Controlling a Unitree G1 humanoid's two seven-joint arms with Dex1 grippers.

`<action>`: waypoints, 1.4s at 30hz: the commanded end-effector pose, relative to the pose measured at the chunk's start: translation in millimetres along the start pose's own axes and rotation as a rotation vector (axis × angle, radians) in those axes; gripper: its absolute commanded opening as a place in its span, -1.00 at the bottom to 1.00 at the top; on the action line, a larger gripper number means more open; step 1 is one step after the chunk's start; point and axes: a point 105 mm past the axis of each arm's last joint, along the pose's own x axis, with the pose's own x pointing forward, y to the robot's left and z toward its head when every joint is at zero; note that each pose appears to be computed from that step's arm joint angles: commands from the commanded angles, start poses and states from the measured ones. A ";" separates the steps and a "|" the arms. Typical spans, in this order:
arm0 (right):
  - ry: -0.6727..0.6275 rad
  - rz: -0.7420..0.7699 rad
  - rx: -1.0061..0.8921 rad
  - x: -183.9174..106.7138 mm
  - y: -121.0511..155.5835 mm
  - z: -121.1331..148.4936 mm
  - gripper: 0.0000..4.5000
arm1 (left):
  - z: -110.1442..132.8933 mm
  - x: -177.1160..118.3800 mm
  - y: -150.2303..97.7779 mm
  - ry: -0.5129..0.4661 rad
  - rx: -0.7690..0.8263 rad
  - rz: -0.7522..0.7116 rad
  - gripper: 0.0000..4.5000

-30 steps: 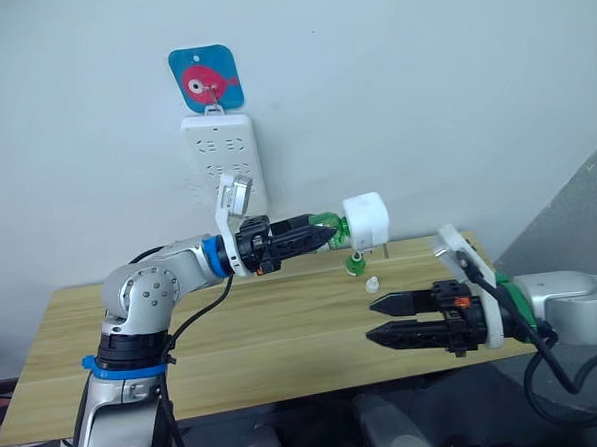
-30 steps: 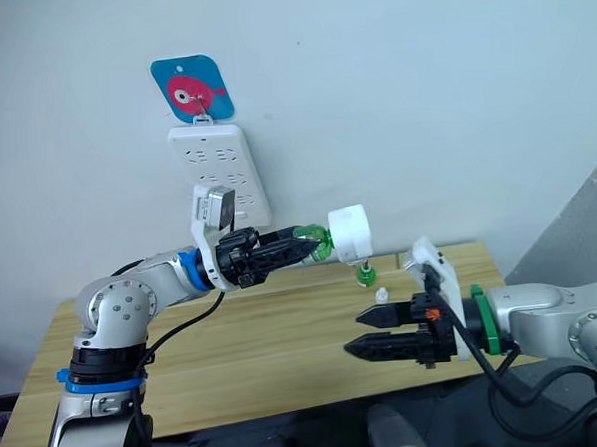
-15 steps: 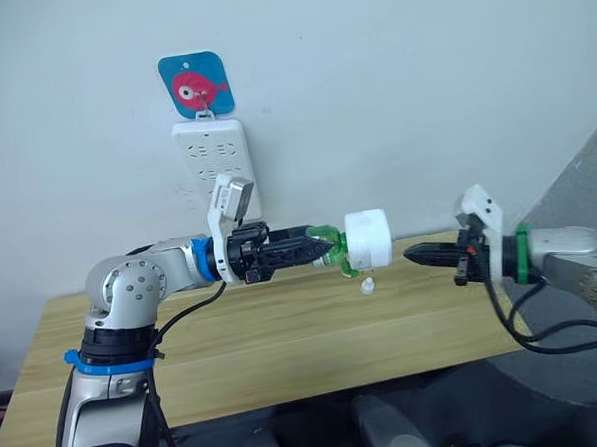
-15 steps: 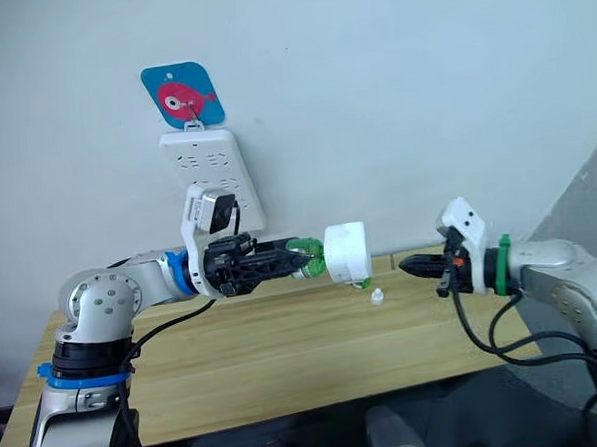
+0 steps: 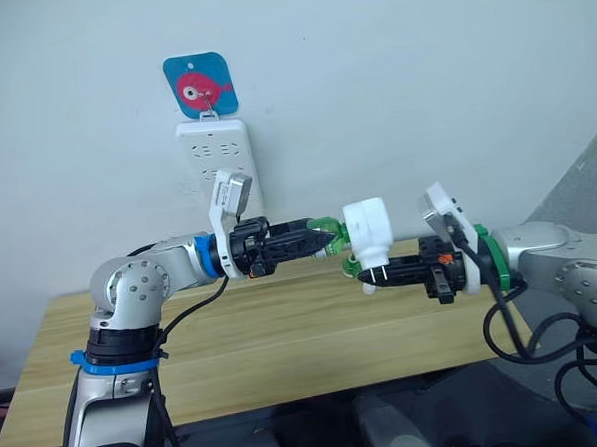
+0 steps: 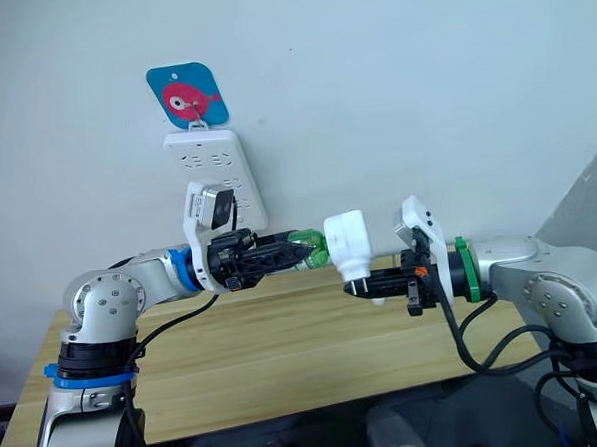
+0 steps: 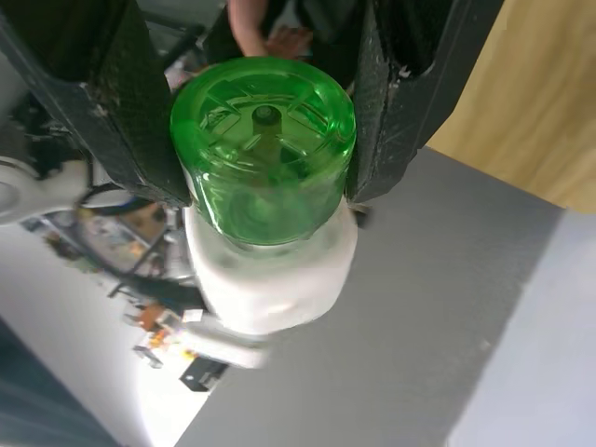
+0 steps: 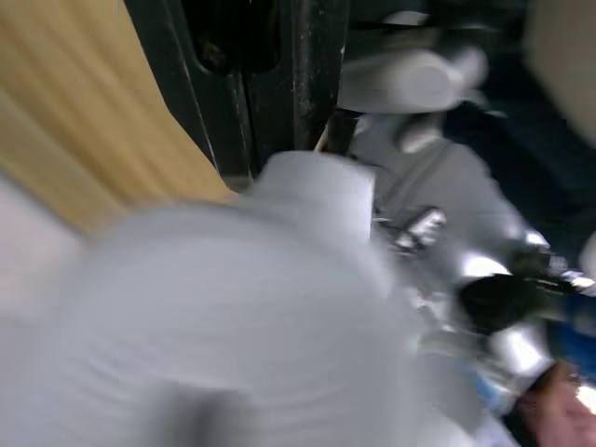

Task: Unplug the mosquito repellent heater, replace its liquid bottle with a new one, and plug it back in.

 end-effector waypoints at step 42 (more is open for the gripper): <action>-0.192 -0.250 -0.021 -12.1 -36.5 61.6 -1.00 | -10.1 -4.3 -11.6 0.072 0.037 -0.072 0.03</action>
